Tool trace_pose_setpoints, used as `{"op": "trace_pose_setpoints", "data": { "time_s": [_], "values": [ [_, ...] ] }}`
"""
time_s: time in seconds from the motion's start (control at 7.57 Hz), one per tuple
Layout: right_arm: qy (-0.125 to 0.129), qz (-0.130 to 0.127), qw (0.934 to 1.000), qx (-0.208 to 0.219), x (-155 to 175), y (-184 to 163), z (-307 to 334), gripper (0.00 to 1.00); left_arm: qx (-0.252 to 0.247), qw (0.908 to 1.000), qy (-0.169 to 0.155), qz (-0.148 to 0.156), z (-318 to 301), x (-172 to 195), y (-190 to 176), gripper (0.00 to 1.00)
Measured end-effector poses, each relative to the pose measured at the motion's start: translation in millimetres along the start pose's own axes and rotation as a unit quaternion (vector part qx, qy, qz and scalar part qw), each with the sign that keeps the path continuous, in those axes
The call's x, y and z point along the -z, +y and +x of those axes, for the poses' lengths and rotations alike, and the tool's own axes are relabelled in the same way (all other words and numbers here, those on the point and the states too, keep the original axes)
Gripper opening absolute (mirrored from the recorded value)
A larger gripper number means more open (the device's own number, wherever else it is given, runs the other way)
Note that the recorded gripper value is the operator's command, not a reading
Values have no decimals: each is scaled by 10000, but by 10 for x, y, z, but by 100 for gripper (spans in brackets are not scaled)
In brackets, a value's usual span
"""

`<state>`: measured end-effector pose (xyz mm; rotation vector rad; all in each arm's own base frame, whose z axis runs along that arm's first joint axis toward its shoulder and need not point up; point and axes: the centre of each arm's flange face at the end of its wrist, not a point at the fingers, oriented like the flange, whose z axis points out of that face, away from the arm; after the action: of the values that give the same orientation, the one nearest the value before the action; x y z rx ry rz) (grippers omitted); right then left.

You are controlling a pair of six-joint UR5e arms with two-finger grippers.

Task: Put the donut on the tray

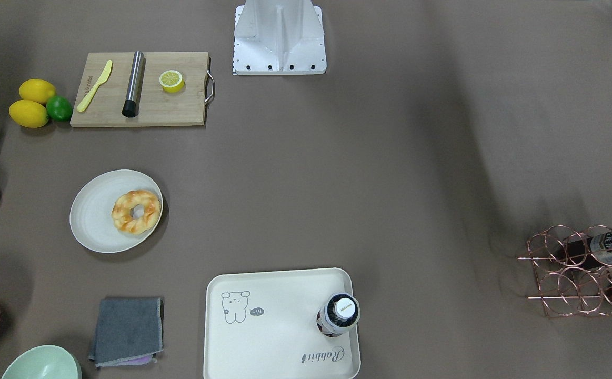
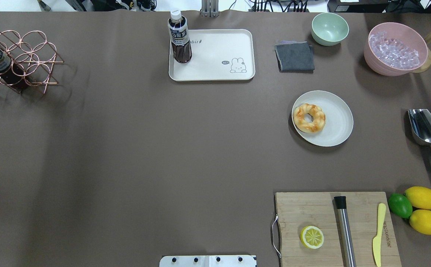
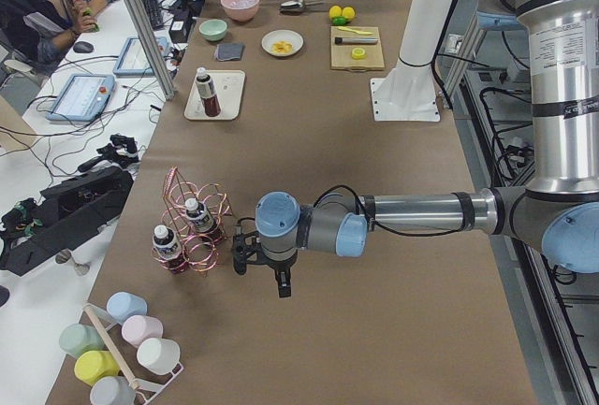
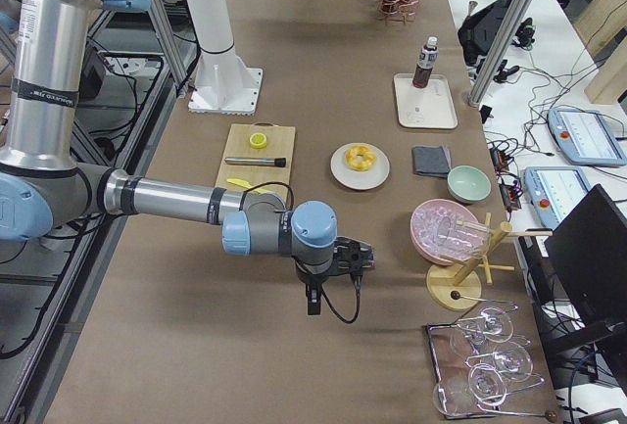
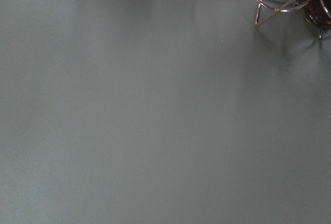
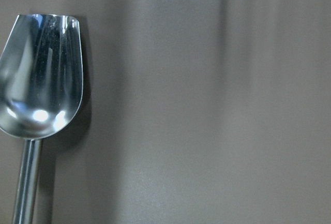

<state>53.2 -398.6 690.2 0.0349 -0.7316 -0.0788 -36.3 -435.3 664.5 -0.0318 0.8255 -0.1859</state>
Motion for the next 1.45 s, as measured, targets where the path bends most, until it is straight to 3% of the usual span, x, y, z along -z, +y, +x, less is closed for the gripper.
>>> {"op": "trace_pose_setpoints", "data": {
  "time_s": [0.79,1.19,1.45],
  "values": [
    [46,113,9999,53,-51,-24,62,100,2,10000,1,8,-7,8,4,98],
    [-143,218,9997,11,-82,-92,200,100,9,10000,6,38,-24,33,1,98],
    [-171,448,9987,198,-148,49,250,100,23,10000,5,41,-42,35,13,98]
  ]
}}
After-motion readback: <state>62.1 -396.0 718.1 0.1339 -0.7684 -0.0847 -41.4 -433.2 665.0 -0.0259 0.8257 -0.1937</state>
